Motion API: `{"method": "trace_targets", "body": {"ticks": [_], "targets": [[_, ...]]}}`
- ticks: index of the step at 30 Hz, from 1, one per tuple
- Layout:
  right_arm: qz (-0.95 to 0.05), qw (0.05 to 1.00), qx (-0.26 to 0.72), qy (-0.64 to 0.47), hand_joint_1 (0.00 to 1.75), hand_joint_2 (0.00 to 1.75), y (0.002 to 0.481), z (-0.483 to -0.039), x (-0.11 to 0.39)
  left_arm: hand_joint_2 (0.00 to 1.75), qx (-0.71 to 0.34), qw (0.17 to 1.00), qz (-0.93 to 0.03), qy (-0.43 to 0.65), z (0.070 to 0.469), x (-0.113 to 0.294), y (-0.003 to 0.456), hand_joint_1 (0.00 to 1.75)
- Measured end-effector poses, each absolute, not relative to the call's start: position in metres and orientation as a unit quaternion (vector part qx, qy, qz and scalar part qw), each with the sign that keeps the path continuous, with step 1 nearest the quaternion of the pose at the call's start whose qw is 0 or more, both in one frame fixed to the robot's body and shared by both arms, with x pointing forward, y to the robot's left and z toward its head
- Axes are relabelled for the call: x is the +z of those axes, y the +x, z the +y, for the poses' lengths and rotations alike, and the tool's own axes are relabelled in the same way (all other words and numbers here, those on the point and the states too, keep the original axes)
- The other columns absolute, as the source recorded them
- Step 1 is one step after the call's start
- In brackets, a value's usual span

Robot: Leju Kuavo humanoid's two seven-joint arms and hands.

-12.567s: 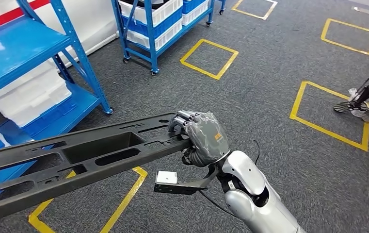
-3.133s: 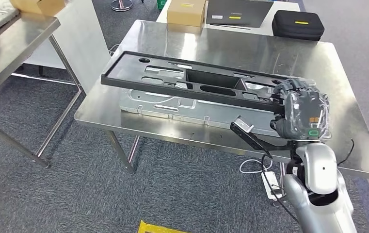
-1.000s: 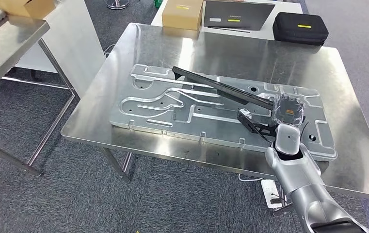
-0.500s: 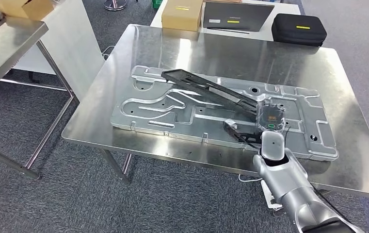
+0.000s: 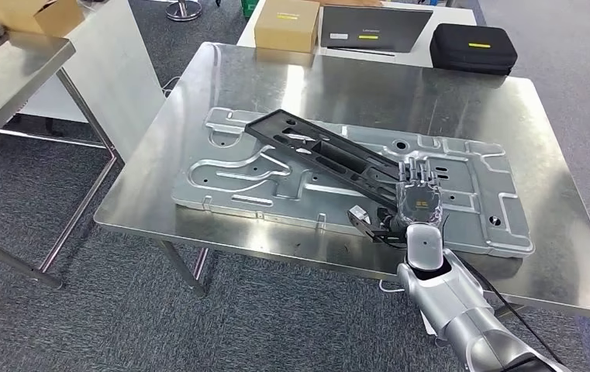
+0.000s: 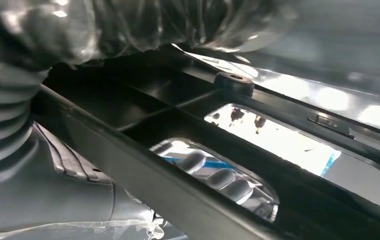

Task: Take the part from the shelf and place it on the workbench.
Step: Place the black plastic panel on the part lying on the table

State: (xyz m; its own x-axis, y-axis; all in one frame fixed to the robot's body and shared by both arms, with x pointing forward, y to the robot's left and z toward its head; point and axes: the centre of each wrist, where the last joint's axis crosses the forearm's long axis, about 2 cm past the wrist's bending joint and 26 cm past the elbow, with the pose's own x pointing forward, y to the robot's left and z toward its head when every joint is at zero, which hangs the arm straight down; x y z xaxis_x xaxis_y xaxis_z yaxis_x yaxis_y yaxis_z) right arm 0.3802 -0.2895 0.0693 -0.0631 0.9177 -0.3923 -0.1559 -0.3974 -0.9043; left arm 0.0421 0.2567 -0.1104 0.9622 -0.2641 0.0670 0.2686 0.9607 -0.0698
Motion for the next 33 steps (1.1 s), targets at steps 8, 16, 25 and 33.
{"method": "trace_targets", "body": {"ticks": [8,16,25,33], "targets": [[-0.354,0.42,0.64,-0.538,0.0,0.0,0.378,-0.286,0.067,0.0,-0.135,0.99,-0.023,-0.038,0.258,-0.111,0.039,0.0],[-0.374,0.411,0.623,-0.55,0.0,0.0,0.382,-0.281,0.074,0.0,-0.135,0.99,-0.022,-0.038,0.257,-0.111,0.041,0.0],[-0.433,0.389,0.595,-0.554,0.0,0.0,0.385,-0.262,0.089,0.0,-0.136,0.99,-0.018,-0.029,0.257,-0.111,0.04,0.0],[-0.488,0.376,0.561,-0.553,0.0,0.0,0.383,-0.237,0.112,0.0,-0.136,0.99,-0.018,-0.017,0.253,-0.11,0.04,0.0]]}}
